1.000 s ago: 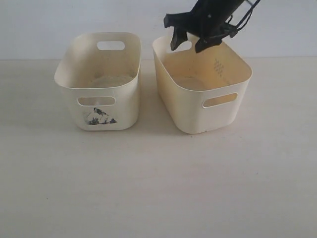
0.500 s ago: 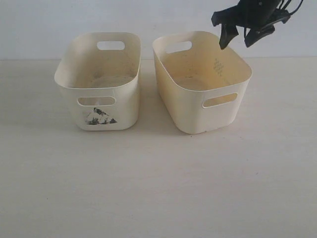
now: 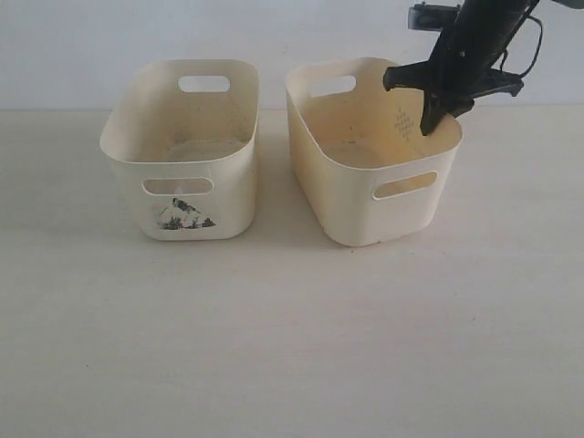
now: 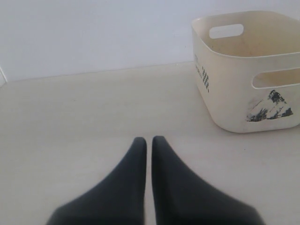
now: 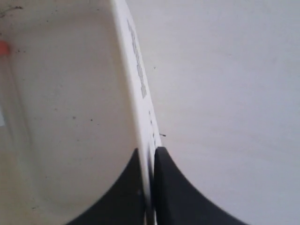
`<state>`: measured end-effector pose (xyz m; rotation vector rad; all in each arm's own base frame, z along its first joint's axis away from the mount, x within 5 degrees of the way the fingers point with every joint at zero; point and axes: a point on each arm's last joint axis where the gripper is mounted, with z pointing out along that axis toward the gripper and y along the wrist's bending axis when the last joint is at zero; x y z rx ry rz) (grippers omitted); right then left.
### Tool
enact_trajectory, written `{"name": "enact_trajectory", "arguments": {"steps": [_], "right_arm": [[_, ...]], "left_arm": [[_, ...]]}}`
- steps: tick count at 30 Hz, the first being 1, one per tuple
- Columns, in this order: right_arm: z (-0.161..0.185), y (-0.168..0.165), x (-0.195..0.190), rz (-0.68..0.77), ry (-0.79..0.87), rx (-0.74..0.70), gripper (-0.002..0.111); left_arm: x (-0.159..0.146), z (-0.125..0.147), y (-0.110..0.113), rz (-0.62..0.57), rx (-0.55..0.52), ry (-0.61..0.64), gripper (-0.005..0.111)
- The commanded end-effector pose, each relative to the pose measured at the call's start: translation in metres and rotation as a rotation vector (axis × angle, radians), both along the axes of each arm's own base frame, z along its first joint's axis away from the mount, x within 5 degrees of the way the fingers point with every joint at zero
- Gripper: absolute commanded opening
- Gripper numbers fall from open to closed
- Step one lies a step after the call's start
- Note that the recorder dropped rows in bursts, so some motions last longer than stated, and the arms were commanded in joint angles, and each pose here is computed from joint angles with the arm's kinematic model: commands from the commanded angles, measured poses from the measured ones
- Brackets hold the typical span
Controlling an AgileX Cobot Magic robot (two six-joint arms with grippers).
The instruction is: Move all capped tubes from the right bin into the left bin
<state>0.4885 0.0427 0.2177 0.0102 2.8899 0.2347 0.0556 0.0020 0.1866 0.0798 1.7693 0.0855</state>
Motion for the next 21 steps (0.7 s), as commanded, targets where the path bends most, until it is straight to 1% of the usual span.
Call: {"name": "enact_trajectory", "arguments": {"steps": [1,3,4,9,13,16,17,21], "right_arm": [[0.002,0.007,0.002,-0.086,0.035,0.273,0.0],[0.004,0.004,0.002,-0.097,0.032,0.332,0.0],[0.004,0.002,0.003,-0.103,0.031,0.339,0.0],[0.004,-0.009,0.004,-0.12,0.026,0.335,0.0],[0.004,-0.01,0.004,-0.066,0.009,0.315,0.0],[0.004,-0.015,0.004,-0.1,0.015,0.319,0.0],[0.003,-0.017,0.004,-0.104,0.015,0.31,0.0],[0.0,-0.024,0.003,-0.062,0.007,0.197,0.0]], "left_arm": [[0.0,0.003,0.0,0.001,-0.018,-0.02,0.004],[0.0,0.003,0.0,0.001,-0.018,-0.02,0.004],[0.0,0.003,0.0,0.001,-0.018,-0.02,0.004],[0.0,0.003,0.0,0.001,-0.018,-0.02,0.004],[0.0,0.003,0.0,0.001,-0.018,-0.02,0.004],[0.0,0.003,0.0,0.001,-0.018,-0.02,0.004],[0.0,0.003,0.0,0.001,-0.018,-0.02,0.004],[0.0,0.003,0.0,0.001,-0.018,-0.02,0.004]]}}
